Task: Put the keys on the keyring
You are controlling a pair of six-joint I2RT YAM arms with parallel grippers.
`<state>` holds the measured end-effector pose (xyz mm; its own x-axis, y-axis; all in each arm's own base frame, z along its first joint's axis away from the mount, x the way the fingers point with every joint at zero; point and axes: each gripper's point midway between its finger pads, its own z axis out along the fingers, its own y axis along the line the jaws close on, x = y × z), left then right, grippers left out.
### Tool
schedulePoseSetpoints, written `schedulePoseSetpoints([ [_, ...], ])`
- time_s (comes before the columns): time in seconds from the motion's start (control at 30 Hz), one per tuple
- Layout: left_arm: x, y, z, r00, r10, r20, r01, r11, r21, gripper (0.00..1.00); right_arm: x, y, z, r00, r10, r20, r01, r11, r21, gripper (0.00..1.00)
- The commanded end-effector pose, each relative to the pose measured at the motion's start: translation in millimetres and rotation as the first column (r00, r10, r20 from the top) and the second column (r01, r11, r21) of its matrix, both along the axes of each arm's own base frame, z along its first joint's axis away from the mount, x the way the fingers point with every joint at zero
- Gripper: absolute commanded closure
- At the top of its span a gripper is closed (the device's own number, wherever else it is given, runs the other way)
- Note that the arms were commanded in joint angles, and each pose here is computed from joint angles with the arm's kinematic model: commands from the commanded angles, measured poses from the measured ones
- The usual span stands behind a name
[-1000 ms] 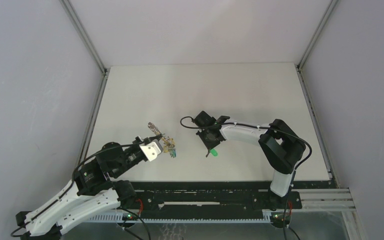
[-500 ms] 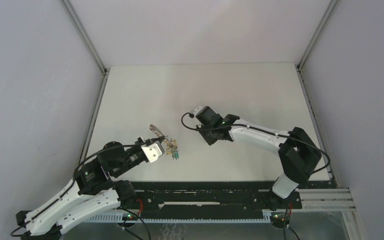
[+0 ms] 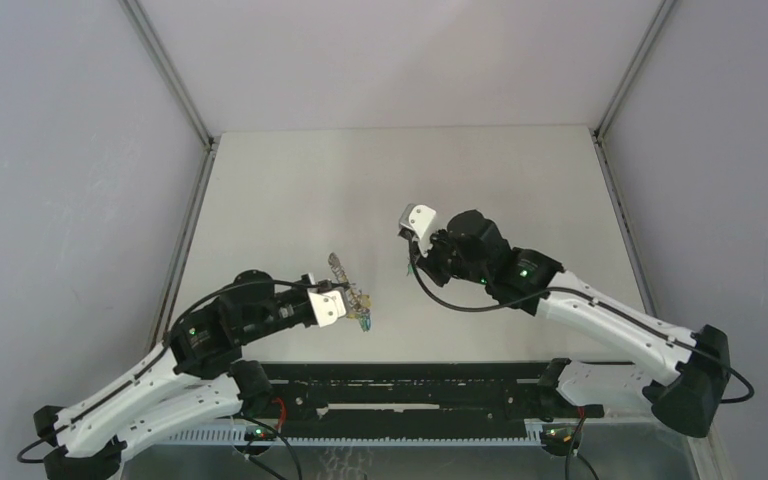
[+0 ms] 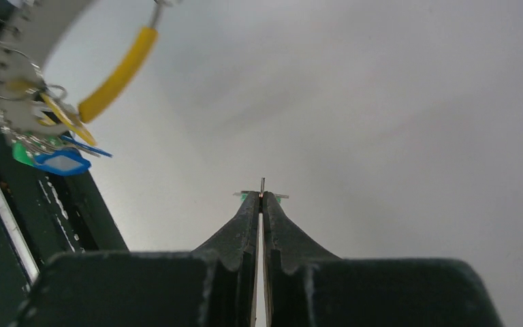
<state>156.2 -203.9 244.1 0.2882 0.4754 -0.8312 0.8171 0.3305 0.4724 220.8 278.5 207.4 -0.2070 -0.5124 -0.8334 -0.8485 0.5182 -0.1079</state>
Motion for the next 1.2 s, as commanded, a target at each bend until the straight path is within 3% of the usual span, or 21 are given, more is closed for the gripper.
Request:
schedulePoseSetpoints([
  [0.0,-7.0,-16.9,60.0,0.99,-0.099,0.1,0.109,0.989,-0.097,1.0,-10.6,16.4,39.3,0.97,0.173,0.173,-0.188,0.979,0.078,1.0],
  [0.4,-8.9,-34.0,64.1,0.978,-0.181,0.107,0.188,0.98,-0.062,1.0,-44.4,28.0,62.0,0.852,0.41,0.327,-0.444,0.896,0.033,1.0],
  [0.8,-16.1,-35.5,43.4,0.975,-0.207,0.076,0.213,0.974,-0.077,1.0,-57.4,43.9,57.5,0.808,0.457,0.372,-0.465,0.882,-0.074,1.0],
  [1.17,-13.2,-36.1,27.8,0.978,-0.199,0.056,0.202,0.978,-0.053,1.0,-68.1,51.3,65.3,0.77,0.477,0.423,-0.485,0.869,-0.097,1.0],
])
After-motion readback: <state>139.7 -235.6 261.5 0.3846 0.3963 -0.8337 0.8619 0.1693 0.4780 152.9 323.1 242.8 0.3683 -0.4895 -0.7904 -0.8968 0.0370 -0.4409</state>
